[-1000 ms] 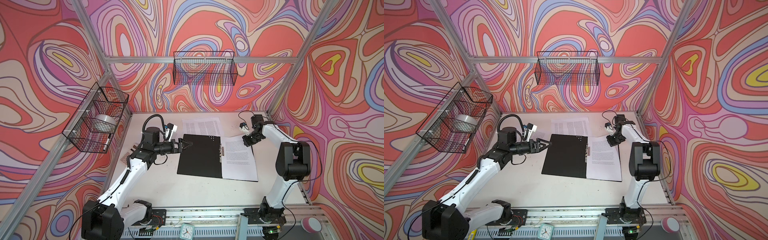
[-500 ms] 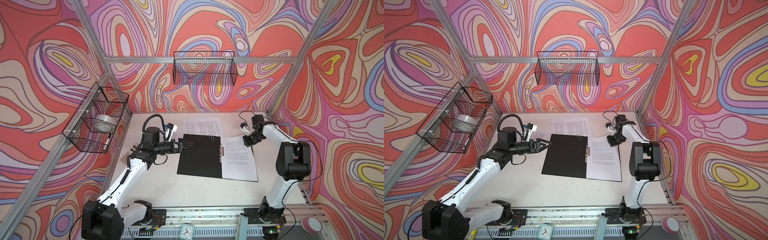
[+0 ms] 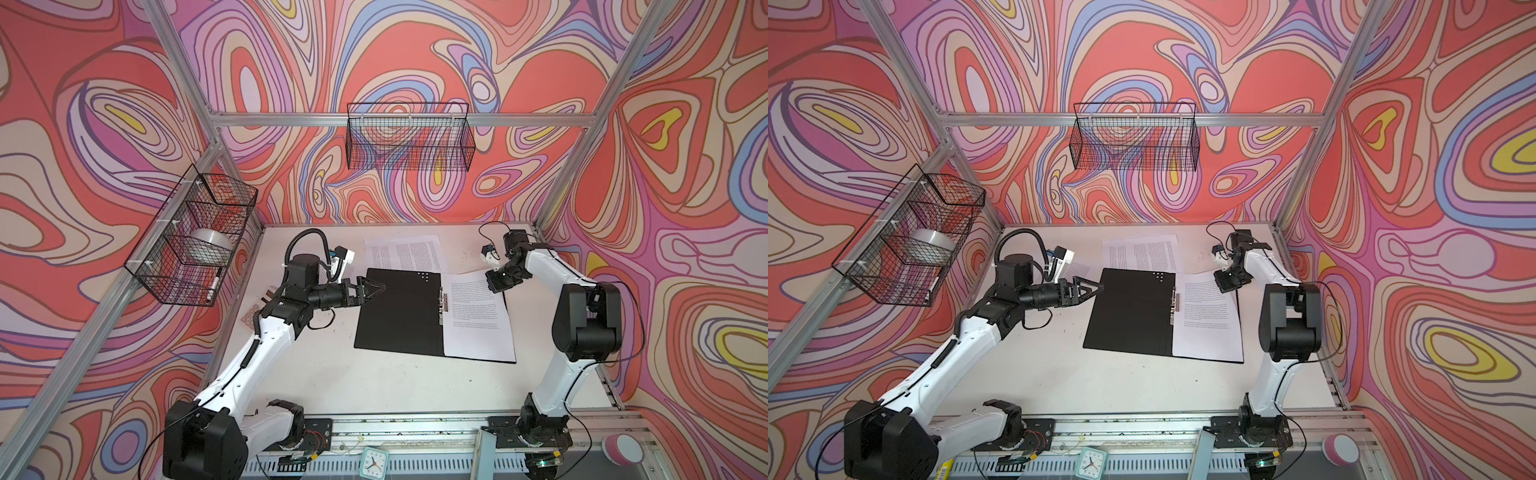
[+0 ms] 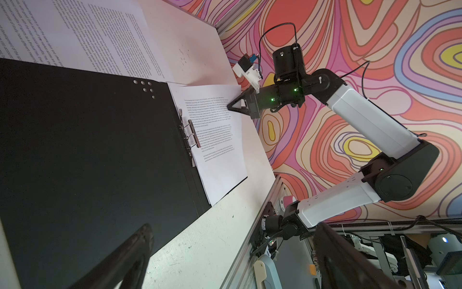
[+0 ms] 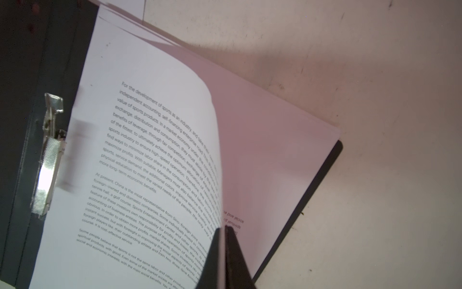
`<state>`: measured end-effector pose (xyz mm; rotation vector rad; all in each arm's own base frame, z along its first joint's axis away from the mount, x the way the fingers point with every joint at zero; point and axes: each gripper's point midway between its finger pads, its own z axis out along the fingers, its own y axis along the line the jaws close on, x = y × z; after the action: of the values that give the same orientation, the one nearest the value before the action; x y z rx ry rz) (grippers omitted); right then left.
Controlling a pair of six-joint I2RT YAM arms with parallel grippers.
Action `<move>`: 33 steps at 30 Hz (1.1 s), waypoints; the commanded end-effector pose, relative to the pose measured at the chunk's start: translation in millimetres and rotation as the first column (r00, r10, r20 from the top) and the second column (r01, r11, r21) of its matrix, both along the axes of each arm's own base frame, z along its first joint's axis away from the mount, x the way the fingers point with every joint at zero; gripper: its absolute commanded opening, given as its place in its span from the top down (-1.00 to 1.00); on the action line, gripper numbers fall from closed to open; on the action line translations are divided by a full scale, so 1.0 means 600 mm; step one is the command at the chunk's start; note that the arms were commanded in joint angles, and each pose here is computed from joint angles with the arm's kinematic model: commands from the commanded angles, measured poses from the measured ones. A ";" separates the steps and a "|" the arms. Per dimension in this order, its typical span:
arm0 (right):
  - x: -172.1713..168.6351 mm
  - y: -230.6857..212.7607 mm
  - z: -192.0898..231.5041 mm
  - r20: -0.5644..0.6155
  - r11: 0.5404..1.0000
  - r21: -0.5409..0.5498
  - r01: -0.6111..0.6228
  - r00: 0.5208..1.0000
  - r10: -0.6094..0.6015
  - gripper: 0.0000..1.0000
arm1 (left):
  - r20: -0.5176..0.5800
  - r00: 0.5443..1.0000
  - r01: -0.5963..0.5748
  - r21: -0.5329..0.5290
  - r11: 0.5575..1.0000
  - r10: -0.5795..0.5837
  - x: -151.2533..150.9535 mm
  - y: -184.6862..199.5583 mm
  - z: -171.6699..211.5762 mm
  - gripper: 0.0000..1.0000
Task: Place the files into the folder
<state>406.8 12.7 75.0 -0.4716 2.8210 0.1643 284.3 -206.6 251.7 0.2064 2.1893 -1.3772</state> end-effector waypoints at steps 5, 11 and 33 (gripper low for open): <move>-0.001 -0.006 -0.002 0.019 1.000 0.003 0.029 0.999 -0.029 0.03 | 0.017 1.000 0.009 -0.003 1.000 -0.009 -0.003 -0.003 0.007 -1.00; 0.008 -0.011 0.002 0.052 0.999 -0.010 0.051 0.997 -0.050 -0.97 | 0.019 1.000 0.008 -0.001 1.000 -0.008 -0.003 -0.003 0.008 -1.00; 0.064 -0.056 0.327 0.560 0.927 0.179 0.330 0.740 -0.372 -0.97 | 0.059 0.995 -0.082 0.099 0.992 0.076 0.010 0.022 0.001 -1.00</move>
<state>439.1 -17.8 220.1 -0.0933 2.3732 -0.0082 289.0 -198.2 240.6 0.1702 2.2275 -1.2780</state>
